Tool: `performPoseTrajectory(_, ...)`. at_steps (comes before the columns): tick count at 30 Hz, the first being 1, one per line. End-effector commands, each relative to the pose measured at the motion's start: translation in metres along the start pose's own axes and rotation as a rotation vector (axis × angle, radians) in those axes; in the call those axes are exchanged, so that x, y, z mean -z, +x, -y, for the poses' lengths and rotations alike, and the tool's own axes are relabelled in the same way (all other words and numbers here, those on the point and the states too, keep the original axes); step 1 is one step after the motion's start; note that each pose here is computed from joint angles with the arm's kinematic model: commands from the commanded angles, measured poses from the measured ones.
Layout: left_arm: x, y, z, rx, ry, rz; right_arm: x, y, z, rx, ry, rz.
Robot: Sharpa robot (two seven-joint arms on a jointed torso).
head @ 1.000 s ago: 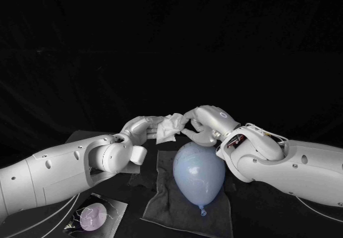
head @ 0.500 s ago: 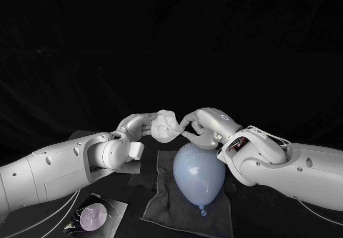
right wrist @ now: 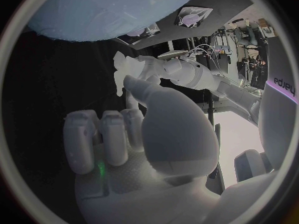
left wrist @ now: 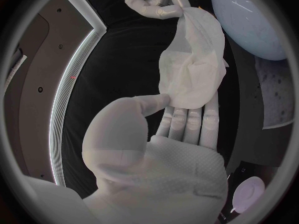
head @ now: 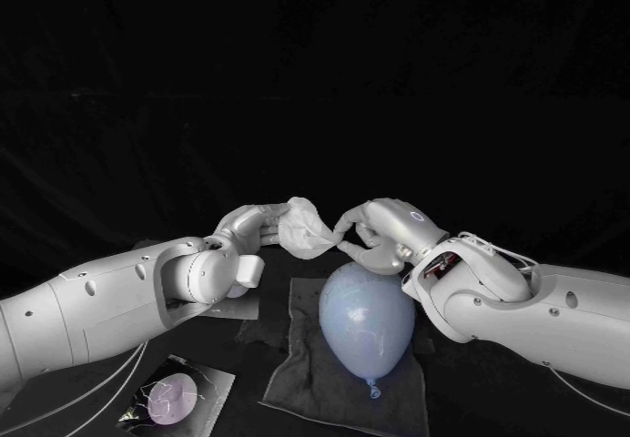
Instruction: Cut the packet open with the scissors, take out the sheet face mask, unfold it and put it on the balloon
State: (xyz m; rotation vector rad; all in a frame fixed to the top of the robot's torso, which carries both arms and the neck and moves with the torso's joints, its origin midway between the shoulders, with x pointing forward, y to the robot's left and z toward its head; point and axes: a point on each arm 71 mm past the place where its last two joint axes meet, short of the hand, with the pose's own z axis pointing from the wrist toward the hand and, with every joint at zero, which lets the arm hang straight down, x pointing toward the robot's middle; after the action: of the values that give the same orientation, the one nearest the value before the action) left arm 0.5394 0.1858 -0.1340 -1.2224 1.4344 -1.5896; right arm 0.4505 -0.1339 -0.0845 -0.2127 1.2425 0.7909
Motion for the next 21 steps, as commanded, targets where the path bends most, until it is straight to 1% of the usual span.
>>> performPoseTrajectory(1, -0.0028, 0.0002, 0.0068, 0.005, 0.033, 0.025, 0.001, 0.002, -0.003, 0.000, -0.009, -0.018)
performPoseTrajectory(4, -0.0051, 0.0015, 0.0122, -0.001, 0.045, 0.029, 0.001, 0.003, -0.002, 0.002, -0.005, -0.023)
performPoseTrajectory(5, -0.0052, 0.0016, 0.0125, -0.002, 0.046, 0.029, 0.001, 0.003, -0.002, 0.002, -0.005, -0.023)
performPoseTrajectory(10, -0.0079, 0.0035, 0.0201, -0.028, 0.056, 0.029, 0.000, 0.003, 0.000, 0.010, -0.002, -0.004)
performPoseTrajectory(16, -0.0096, 0.0035, 0.0234, -0.065, 0.059, 0.023, 0.000, 0.000, 0.005, 0.020, 0.003, 0.014)
performPoseTrajectory(21, -0.0105, 0.0073, 0.0240, -0.103, 0.057, -0.004, -0.002, -0.003, 0.008, 0.030, 0.003, 0.028)
